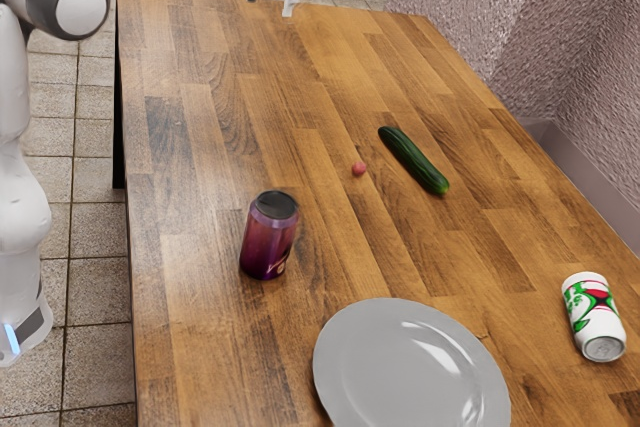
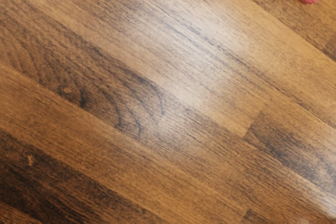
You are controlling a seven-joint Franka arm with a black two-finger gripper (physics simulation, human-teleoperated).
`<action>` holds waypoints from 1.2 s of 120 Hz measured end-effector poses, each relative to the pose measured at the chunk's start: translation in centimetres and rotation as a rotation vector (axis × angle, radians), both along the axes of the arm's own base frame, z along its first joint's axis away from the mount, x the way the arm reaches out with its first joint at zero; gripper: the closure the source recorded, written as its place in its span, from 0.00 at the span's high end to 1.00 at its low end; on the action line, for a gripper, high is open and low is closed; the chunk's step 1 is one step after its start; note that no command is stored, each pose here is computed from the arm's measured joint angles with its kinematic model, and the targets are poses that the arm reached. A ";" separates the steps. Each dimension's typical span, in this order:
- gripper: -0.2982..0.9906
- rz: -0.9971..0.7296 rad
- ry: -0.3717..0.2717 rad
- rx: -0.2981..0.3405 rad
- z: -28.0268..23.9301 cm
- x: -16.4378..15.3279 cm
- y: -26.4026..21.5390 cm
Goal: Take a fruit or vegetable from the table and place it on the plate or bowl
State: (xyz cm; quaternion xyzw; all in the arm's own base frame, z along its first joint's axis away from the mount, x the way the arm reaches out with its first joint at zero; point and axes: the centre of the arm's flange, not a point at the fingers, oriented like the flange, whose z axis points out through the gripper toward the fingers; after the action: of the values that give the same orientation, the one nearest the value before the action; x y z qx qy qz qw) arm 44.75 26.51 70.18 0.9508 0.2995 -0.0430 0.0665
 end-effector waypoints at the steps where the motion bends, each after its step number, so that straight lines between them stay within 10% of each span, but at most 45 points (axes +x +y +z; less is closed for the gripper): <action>1: 0.76 0.011 -0.004 0.003 0.0 -0.2 0.5; 37: 0.76 0.058 -0.090 0.055 1.3 0.2 1.7; 58: 0.75 -0.137 -0.258 0.261 11.4 2.1 -9.0; 89: 0.75 -0.323 -0.141 0.268 -0.3 14.6 -14.5; 104: 0.75 -0.358 -0.058 0.239 -9.1 17.0 -14.5; 144: 0.75 -0.367 -0.086 0.200 -20.5 21.3 -13.5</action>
State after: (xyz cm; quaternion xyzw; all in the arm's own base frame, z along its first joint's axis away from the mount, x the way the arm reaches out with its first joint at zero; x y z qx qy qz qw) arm 66.04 13.04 49.67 0.9922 0.1211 0.0161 -0.0246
